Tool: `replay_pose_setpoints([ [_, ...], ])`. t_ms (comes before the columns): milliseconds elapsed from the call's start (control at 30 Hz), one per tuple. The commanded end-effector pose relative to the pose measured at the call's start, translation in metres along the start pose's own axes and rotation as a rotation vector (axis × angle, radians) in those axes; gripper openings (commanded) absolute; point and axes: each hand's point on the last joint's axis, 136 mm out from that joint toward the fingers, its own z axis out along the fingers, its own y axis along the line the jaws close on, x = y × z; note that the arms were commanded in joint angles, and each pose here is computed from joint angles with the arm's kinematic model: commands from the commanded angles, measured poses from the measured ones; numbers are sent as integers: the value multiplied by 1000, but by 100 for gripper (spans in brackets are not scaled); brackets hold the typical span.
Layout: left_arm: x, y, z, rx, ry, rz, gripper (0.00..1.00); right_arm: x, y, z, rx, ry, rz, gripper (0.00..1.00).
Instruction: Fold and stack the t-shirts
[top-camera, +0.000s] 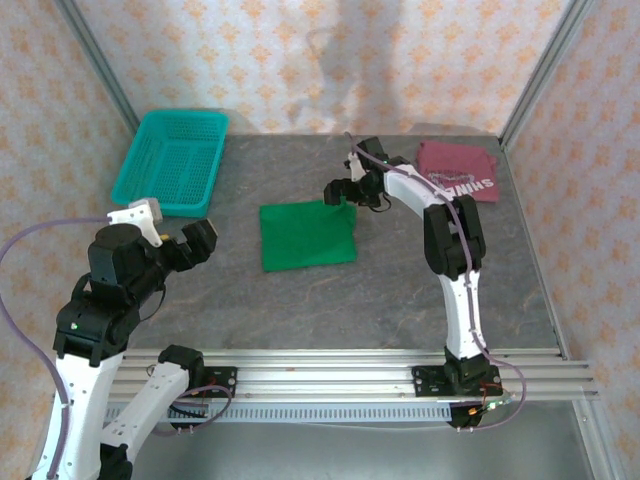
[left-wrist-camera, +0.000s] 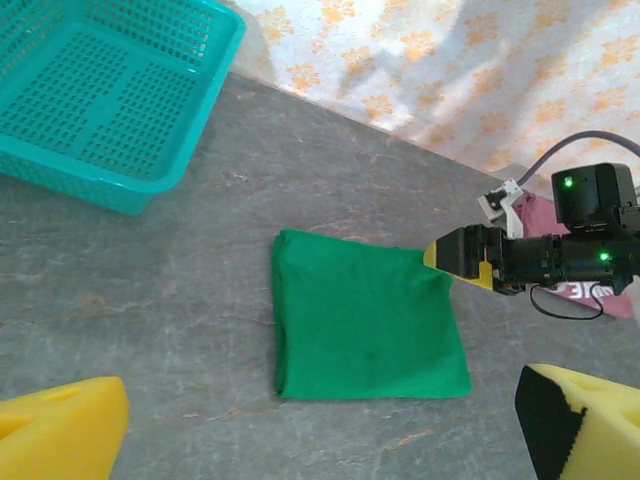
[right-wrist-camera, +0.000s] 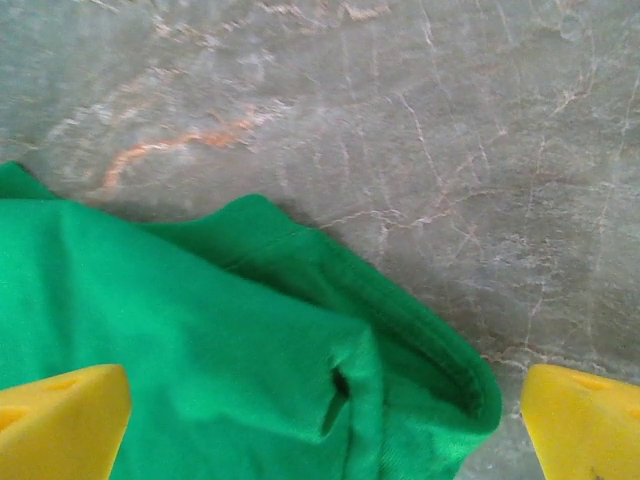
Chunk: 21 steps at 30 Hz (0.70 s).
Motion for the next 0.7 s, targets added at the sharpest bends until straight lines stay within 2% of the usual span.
replay_pose_setpoints([
  [0,-6,9,-10,-57,-22,32,100,11,-10,10,57,67,-16,100],
  [200,-6,13,-8,-80,-30,39,100,19,-1,31,38,112,-28,99],
  [433,-6,18,-5,-107,-32,52,100,28,12,50,22,177,-36,92],
  [567,-7,23,-4,-135,-35,51,100,33,7,59,72,224,-33,72],
  [667,-8,24,-4,-146,-37,53,100,33,6,63,102,236,-32,48],
])
